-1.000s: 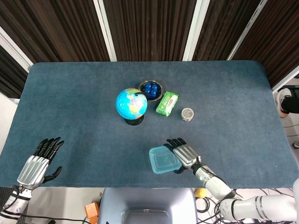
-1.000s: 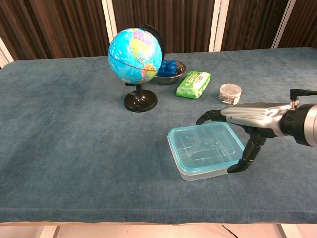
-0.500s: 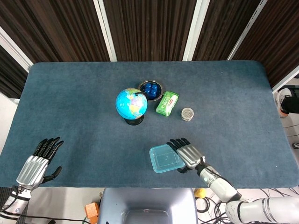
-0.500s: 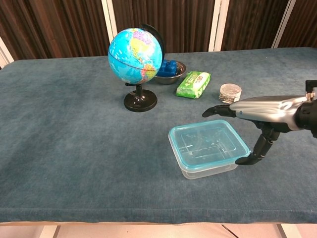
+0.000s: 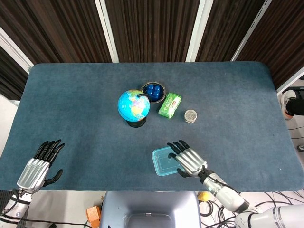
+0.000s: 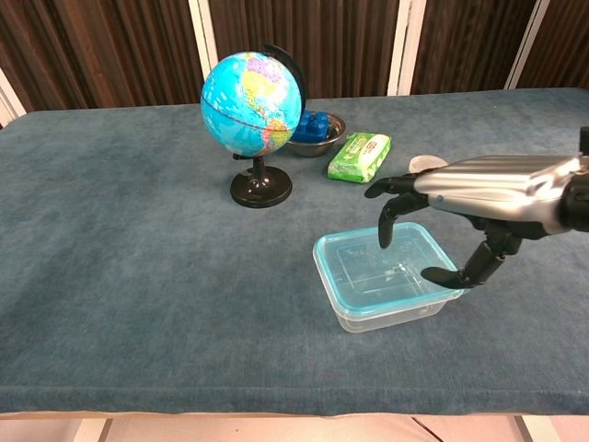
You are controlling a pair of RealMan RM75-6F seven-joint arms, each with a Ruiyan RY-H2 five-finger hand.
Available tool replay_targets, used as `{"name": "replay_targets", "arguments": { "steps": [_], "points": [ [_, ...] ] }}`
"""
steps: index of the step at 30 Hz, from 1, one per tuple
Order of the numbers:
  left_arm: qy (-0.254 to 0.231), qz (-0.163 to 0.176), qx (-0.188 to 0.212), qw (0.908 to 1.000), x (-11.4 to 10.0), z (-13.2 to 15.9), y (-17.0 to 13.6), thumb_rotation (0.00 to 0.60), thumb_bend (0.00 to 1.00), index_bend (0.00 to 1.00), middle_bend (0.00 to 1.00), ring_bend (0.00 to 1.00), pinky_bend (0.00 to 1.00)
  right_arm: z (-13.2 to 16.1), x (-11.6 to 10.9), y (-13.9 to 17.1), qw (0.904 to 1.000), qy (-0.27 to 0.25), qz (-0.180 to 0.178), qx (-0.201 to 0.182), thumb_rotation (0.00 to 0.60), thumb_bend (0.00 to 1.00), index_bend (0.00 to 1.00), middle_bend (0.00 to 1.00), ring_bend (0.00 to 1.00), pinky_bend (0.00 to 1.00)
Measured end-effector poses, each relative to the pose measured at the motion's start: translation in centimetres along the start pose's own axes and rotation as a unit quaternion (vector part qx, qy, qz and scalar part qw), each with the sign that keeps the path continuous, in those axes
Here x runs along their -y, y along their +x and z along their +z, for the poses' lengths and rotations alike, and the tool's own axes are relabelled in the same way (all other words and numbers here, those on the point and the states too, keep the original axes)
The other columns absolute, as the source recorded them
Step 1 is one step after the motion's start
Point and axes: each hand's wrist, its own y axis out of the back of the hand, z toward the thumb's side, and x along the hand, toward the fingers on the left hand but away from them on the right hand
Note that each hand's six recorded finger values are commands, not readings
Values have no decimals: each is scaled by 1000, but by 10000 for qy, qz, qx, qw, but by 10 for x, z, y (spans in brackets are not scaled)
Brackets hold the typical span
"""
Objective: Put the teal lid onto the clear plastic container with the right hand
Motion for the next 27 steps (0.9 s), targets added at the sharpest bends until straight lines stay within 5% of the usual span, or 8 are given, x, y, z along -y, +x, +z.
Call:
{"name": "replay_targets", "arguments": {
  "steps": [10, 27],
  "points": [
    [-9, -10, -7, 10000, 0, -1, 1, 600, 352, 0, 12, 6, 48, 10, -3, -20, 9996, 209, 15, 203, 600, 185, 350, 0, 0, 0],
    [-2, -69, -10, 10000, 3, -2, 3, 600, 353, 0, 12, 6, 47, 48, -18, -46, 9949, 878, 182, 470, 600, 177, 383, 0, 0, 0]
  ]
}}
